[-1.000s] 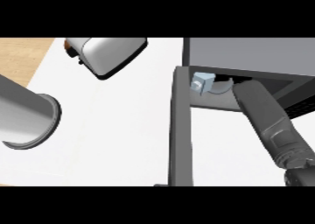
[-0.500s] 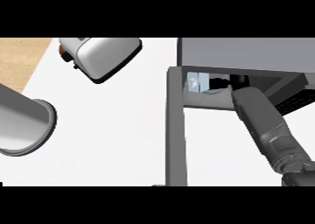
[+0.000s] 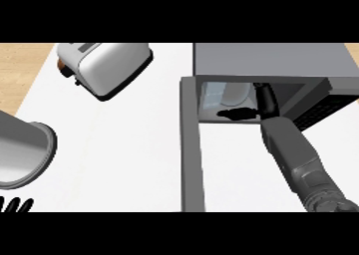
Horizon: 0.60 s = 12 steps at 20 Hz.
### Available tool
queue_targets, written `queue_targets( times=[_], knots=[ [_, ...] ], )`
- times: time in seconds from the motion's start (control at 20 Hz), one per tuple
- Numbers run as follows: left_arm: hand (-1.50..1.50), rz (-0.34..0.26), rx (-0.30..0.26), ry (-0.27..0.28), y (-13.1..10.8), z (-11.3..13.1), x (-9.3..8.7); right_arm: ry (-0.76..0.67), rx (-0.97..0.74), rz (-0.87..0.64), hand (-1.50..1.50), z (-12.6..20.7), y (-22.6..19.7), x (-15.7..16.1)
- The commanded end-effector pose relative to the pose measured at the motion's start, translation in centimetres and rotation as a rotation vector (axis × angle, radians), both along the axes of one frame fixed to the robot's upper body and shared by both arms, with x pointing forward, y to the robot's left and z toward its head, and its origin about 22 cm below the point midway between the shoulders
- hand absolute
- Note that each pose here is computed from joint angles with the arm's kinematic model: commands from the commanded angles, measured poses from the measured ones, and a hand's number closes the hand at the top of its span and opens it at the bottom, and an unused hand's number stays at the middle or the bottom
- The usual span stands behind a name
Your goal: Pick up the milk, place it into the microwave and close the microwave
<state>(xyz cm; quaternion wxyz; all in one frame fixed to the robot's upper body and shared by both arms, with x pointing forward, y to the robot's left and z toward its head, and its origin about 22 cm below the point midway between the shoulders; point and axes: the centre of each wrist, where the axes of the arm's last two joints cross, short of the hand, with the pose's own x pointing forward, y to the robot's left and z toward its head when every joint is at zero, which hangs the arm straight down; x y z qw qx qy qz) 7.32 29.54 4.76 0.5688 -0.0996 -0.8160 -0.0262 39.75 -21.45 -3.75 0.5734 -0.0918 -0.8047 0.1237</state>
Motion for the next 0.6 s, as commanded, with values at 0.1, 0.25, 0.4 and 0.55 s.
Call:
queue_targets(
  times=[0.1,0.25,0.4,0.55],
  knots=[
    [-1.50,-0.062,0.035,0.007,-2.4,1.1,1.1,0.025,0.072,0.046,-1.50,-2.5,-0.7,-2.3],
    [-1.50,-0.087,0.040,0.006,-3.3,2.0,1.6,0.023,0.100,0.068,-1.50,-3.3,-0.6,-3.3],
    [-1.50,-0.106,0.048,0.038,-4.7,-0.1,3.3,0.067,0.115,0.082,-1.50,-6.5,-0.6,-6.8],
    [1.50,-0.174,0.093,0.065,-5.5,0.7,4.8,0.062,0.151,0.117,-1.50,-6.5,-0.5,-7.6]
  ],
)
